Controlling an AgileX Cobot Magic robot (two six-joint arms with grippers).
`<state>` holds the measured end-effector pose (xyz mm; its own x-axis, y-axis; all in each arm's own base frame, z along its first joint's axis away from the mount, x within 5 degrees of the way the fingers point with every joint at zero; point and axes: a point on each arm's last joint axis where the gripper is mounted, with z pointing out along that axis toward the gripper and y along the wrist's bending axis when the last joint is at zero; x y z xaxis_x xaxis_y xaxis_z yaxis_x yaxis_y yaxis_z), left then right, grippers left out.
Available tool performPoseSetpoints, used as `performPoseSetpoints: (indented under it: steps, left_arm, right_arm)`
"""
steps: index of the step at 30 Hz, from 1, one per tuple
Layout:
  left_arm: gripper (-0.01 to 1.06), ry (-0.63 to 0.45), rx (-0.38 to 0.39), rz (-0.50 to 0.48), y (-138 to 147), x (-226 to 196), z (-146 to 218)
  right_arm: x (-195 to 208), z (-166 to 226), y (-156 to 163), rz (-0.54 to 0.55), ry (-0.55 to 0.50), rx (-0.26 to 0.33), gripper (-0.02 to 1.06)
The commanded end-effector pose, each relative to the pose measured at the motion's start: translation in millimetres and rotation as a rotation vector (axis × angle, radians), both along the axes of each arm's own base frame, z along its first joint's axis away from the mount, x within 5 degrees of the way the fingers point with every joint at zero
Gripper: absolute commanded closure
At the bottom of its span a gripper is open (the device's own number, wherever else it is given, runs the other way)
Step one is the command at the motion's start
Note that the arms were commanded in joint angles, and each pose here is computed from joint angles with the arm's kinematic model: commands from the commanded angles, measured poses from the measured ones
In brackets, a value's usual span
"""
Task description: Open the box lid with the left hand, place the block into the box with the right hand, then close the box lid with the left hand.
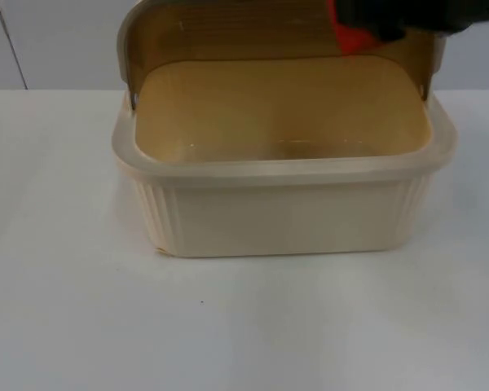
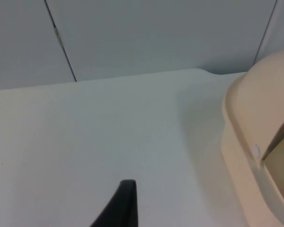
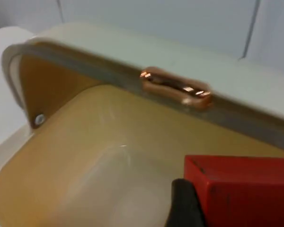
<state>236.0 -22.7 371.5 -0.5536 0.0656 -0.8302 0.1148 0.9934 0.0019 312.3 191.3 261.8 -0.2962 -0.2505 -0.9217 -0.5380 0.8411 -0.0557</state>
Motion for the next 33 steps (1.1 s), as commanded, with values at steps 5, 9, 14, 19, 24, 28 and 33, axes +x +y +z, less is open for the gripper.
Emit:
performPoseSetpoints:
  steps: [5, 9, 14, 19, 24, 28, 33]
  left_arm:
    - [0.0, 0.03, 0.021, -0.003, 0, -2, -3]
    - [0.0, 0.034, 0.024, -0.003, 1, -2, -4]
    - [0.0, 0.034, 0.024, -0.003, 1, -2, -4]
    - [0.0, 0.034, 0.024, -0.003, 1, -2, -4]
    - [0.0, 0.034, 0.026, -0.001, 1, -2, -4]
    - [0.0, 0.034, 0.026, -0.001, 1, -2, -4]
    - [0.0, 0.034, 0.026, -0.001, 1, -2, -4]
  right_arm:
    - [14, -35, 15, 0.0, -0.007, 0.015, 1.05]
    - [19, -48, 18, -0.009, -0.017, 0.025, 1.05]
    - [26, -68, 17, -0.048, 0.005, -0.007, 1.05]
    - [28, -69, 16, -0.063, -0.024, -0.026, 1.05]
    - [28, -71, 16, -0.058, -0.013, -0.038, 0.95]
    - [27, -73, 16, -0.055, 0.001, -0.045, 0.76]
    - [26, -75, 16, -0.047, 0.026, -0.059, 0.38]
